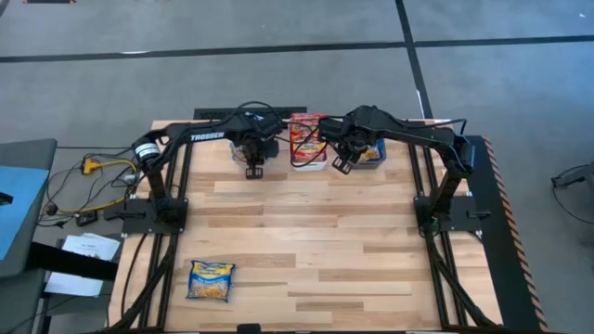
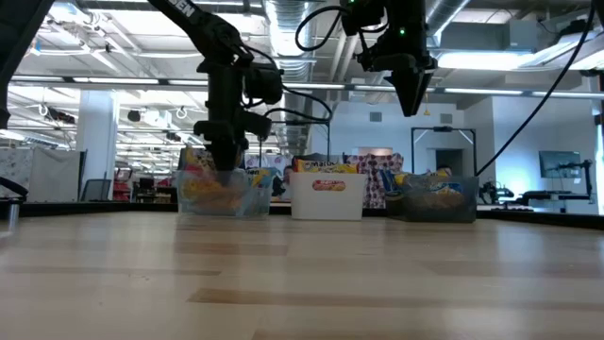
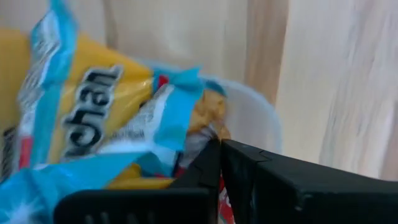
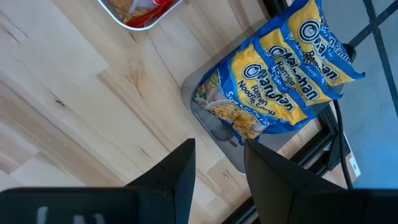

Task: Sort Maruchan noodles
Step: Put the light blue bag into the transparent bin, then put the blue bag into the black bin

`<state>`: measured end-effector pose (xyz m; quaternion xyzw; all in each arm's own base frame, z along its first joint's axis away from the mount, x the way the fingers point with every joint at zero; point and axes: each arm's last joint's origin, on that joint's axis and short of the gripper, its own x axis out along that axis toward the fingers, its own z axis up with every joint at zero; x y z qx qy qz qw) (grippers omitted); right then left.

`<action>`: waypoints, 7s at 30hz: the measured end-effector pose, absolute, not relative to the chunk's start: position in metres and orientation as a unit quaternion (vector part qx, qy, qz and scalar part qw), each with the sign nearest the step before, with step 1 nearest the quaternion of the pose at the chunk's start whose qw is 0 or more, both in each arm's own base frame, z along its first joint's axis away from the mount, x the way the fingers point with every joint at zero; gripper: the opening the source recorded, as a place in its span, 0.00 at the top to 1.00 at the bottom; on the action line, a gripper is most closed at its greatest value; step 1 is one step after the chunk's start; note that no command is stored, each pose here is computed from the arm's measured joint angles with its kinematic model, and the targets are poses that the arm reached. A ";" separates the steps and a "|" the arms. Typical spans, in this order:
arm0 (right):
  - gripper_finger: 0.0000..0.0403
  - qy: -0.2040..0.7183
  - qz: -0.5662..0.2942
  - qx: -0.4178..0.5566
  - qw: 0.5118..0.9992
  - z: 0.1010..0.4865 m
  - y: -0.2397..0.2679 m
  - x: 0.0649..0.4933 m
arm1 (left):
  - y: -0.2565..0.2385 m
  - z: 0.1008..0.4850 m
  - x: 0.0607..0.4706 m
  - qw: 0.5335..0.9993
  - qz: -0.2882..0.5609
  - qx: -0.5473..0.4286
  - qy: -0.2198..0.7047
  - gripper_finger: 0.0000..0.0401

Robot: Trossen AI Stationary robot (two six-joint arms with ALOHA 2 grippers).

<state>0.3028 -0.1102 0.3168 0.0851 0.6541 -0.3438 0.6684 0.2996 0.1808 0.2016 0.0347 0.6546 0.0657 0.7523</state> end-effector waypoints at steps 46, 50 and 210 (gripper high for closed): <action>0.60 0.654 -0.344 0.085 0.668 0.317 -0.110 0.303 | 0.201 0.219 0.337 0.798 0.098 0.041 0.593 1.00; 0.60 0.653 -0.346 0.087 0.668 0.317 -0.112 0.302 | 0.197 0.213 0.335 0.793 0.086 0.039 0.602 1.00; 0.60 0.644 -0.117 0.030 0.755 0.316 0.037 0.330 | -0.095 0.185 0.159 0.753 -0.061 -0.288 0.588 0.66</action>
